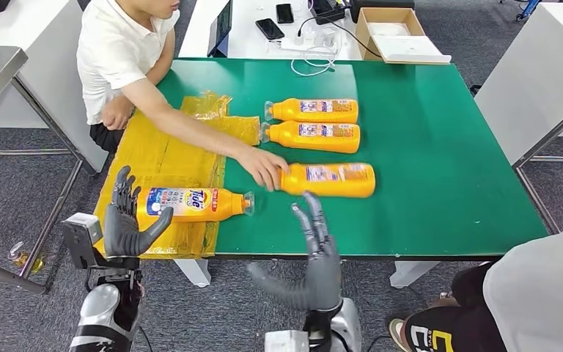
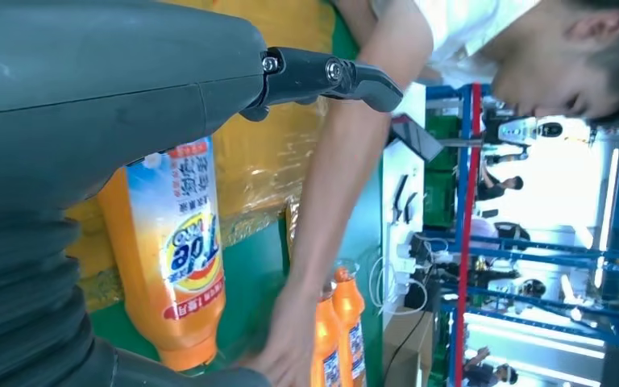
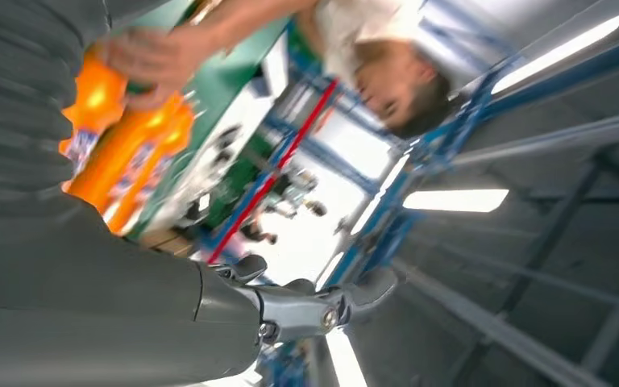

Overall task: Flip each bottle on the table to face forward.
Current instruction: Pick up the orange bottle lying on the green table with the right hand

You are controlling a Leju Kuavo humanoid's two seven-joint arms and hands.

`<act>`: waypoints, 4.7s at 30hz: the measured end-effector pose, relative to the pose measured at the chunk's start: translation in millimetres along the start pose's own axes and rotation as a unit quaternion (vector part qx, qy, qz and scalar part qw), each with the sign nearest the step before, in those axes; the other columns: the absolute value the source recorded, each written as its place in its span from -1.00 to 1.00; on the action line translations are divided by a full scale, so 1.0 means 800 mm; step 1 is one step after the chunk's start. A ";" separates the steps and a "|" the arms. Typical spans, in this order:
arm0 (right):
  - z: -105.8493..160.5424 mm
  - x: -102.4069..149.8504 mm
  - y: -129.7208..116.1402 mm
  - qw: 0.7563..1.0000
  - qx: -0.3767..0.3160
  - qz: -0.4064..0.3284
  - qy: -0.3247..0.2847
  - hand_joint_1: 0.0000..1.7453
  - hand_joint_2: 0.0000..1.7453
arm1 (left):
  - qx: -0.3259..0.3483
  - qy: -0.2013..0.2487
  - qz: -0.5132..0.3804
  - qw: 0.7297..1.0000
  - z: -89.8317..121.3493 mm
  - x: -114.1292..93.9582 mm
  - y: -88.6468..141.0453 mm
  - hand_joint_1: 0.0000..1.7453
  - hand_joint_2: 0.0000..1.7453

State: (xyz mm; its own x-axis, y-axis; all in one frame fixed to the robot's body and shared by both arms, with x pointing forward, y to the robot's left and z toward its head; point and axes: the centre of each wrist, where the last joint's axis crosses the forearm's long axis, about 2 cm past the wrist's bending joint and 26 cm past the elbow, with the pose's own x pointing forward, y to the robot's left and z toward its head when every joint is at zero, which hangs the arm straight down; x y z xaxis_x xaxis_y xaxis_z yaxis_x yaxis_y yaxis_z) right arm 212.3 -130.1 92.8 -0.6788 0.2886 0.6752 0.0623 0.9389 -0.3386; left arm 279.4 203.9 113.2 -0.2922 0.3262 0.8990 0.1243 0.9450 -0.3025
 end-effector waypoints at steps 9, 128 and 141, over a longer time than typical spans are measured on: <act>0.014 -0.060 -0.062 0.983 0.037 0.170 0.061 -1.00 1.00 | 0.002 -0.039 -0.057 0.998 0.024 0.010 -0.003 -1.00 1.00; -0.014 -0.226 -0.154 0.893 0.149 0.078 0.417 1.00 1.00 | -0.117 -0.039 -0.026 0.992 -0.012 0.002 -0.085 -1.00 1.00; -0.008 -0.213 -0.127 0.934 0.056 -0.011 0.353 1.00 1.00 | -0.073 -0.056 0.020 0.996 0.007 0.013 -0.076 -1.00 1.00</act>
State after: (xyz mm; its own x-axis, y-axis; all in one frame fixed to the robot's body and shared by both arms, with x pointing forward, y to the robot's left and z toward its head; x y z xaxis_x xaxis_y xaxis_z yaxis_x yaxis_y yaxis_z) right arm 326.4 -273.2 16.0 -0.0242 0.3588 0.9331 -0.0497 0.9318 -0.3596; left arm 263.6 149.8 138.9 -0.3878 0.3715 0.8436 0.2718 0.9206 -0.2805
